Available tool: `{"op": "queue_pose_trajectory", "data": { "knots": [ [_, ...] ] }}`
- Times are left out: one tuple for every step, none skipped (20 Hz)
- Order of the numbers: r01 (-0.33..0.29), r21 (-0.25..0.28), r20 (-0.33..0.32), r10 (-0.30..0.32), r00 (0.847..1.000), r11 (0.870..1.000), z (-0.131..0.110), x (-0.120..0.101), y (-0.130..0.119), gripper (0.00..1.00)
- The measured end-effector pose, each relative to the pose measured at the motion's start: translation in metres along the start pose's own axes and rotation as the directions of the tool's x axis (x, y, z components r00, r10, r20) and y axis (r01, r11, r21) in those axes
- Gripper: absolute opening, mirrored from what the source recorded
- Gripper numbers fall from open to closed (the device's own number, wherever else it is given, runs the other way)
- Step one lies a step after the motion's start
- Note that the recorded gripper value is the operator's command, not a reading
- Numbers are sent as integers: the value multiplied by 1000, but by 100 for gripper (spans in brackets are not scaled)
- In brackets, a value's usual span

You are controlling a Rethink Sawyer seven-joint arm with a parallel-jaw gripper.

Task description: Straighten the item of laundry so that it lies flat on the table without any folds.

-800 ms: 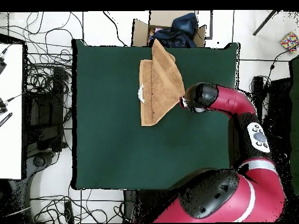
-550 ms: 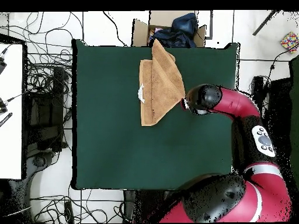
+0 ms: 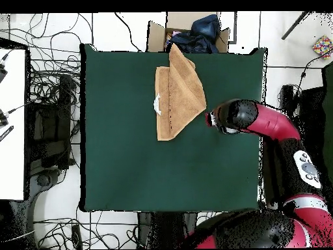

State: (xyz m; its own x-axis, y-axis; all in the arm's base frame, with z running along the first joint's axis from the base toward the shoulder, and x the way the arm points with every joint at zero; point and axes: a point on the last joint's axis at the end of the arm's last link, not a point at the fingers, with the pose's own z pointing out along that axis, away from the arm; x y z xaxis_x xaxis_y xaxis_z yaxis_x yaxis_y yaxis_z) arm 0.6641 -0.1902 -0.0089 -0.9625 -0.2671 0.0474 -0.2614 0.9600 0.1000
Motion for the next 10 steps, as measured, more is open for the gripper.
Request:
{"op": "queue_pose_trajectory", "data": {
  "knots": [
    [-2,-2,1,2,1000,1000,-1,1,0,100],
    [-8,-6,1,8,1000,1000,-3,4,0,100],
    [-10,-9,-1,10,1000,1000,-3,6,0,100],
    [-11,-10,0,11,1000,1000,-4,6,0,100],
    [-11,-10,1,11,1000,1000,-4,5,0,100],
    [-11,-10,1,11,1000,1000,-3,5,0,100],
    [-11,-11,1,11,1000,1000,-2,4,1,100],
    [-11,-12,1,11,1000,1000,-1,4,1,100],
    [-10,-13,0,10,1000,1000,0,3,2,100],
    [-10,-14,-1,10,1000,1000,1,3,2,100]
  ]
}}
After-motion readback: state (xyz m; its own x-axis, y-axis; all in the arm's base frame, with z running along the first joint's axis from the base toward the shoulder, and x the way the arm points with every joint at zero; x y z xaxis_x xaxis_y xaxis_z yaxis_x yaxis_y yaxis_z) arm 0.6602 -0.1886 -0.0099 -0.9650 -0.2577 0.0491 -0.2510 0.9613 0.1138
